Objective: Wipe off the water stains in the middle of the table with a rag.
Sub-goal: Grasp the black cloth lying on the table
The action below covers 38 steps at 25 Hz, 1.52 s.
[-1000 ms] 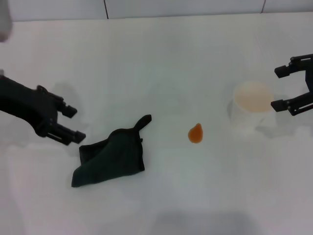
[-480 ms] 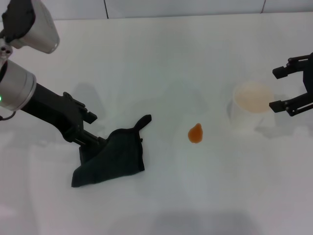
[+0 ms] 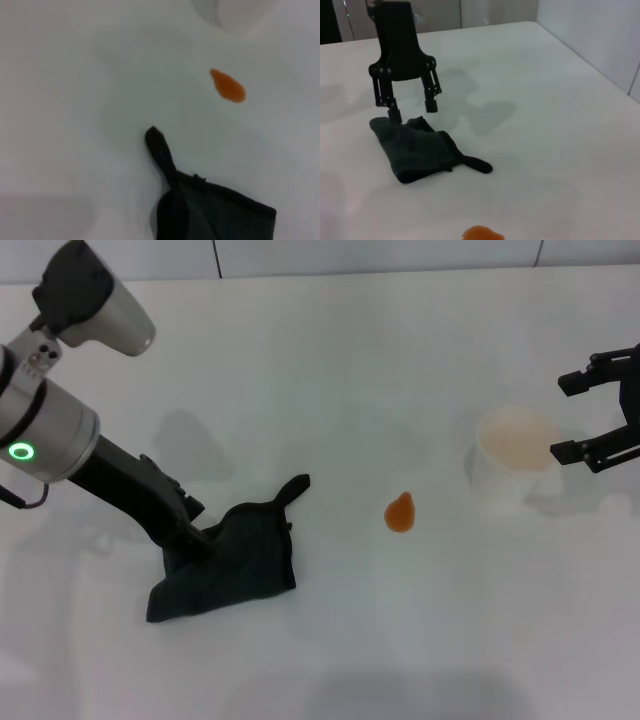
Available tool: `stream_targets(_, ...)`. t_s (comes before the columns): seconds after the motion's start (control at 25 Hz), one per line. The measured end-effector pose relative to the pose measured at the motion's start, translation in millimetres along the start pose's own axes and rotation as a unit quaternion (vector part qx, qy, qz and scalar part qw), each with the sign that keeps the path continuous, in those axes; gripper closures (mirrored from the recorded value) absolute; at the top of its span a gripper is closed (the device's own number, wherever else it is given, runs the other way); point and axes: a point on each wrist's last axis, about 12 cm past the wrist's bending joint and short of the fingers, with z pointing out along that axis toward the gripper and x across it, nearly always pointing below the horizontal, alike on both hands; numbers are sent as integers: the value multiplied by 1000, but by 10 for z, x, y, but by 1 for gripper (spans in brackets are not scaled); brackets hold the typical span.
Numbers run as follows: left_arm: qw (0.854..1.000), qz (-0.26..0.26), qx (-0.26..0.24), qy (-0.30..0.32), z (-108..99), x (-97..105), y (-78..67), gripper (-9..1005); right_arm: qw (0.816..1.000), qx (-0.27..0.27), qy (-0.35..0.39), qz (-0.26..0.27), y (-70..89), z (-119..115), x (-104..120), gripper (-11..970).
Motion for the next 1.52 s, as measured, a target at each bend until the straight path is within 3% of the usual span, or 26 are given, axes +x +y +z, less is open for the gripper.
stream_targets(0.6,998,-47,-22,37,243,-64,-38,255,1000,1,-5,-8,3,54,-15,85)
stream_targets(1.0,998,-48,-17,48,318,-85,-50,377,1000,2,-8,-15,-3,80,-39,85)
stream_targets(1.24,997,-47,-14,61,364,-90,-77,611,1000,4,-8,-16,-4,88,-41,85)
stream_targets(1.52,996,-48,-18,66,384,-83,-77,612,1000,2,-7,-18,1,109,-44,85)
